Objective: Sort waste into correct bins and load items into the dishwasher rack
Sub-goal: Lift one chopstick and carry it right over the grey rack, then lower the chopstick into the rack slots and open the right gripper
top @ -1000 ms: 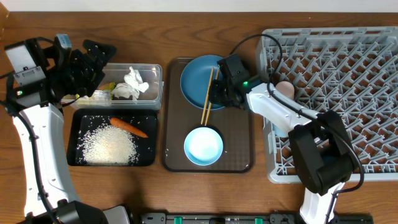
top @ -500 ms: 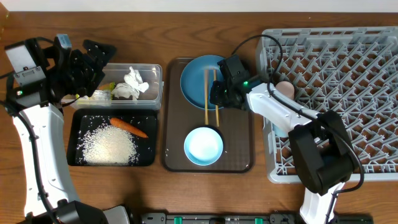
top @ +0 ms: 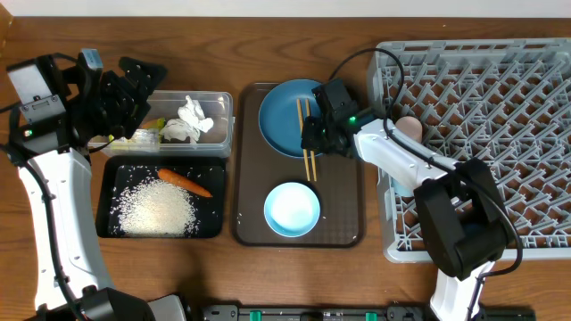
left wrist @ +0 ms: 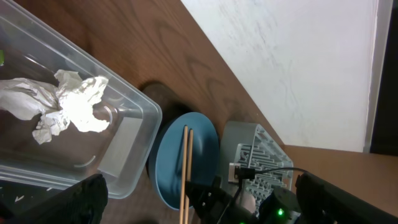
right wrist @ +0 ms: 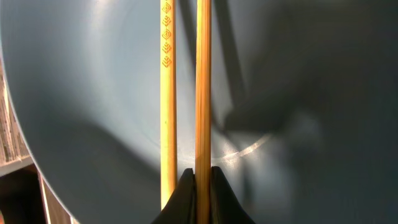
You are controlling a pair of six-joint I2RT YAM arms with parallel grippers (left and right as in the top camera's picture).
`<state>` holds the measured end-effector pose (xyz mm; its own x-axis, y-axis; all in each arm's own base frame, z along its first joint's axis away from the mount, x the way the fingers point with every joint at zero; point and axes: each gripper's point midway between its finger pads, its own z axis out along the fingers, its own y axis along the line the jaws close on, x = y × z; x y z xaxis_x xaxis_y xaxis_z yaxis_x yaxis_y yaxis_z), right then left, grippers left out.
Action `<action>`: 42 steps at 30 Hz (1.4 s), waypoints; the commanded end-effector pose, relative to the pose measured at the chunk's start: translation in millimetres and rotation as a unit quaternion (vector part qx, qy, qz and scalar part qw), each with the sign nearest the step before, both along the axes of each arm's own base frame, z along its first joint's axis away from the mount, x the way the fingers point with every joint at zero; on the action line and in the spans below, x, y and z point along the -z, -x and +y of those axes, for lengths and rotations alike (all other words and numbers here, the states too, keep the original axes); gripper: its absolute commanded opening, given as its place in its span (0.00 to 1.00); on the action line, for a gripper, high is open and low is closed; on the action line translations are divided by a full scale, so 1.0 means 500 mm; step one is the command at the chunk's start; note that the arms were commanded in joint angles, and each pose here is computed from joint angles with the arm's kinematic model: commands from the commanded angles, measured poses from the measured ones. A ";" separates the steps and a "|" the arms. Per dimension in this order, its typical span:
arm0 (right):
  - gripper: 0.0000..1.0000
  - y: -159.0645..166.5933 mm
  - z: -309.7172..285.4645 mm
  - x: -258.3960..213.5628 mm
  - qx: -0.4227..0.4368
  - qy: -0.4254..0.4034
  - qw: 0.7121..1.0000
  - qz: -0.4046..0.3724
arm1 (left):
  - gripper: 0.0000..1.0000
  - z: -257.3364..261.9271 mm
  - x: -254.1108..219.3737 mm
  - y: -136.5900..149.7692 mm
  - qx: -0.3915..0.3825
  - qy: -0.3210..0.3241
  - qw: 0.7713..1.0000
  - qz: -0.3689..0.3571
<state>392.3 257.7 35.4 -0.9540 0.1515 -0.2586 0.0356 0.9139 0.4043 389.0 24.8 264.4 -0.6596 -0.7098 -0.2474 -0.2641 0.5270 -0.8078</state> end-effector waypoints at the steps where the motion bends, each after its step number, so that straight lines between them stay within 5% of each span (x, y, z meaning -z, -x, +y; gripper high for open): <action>1: 0.01 -0.021 0.004 -0.062 -0.037 0.003 0.998 -0.053 | 0.98 0.003 0.003 0.001 -0.004 0.002 1.000 0.004; 14: 0.01 0.020 -0.111 -0.301 -0.131 0.046 0.975 -0.174 | 0.98 0.003 0.003 0.001 -0.004 0.002 1.000 0.004; 19: 0.01 0.041 -0.257 -0.351 -0.139 0.170 0.955 -0.200 | 0.98 0.003 0.003 0.001 -0.004 0.002 1.000 0.004; 25: 0.01 0.055 -0.454 -0.348 -0.091 0.329 0.928 -0.150 | 0.98 0.003 0.003 0.001 -0.004 0.002 1.000 0.004; 42: 0.01 0.040 -0.607 -0.255 -0.027 0.284 0.956 -0.073 | 0.98 0.003 0.003 0.001 -0.004 0.002 1.000 0.004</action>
<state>372.0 -46.9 177.5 -0.8898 -0.1013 -0.4450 -0.0118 0.9798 -0.1994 388.9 24.8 264.3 -0.6597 -0.7099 -0.2467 -0.2647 0.5267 -0.8078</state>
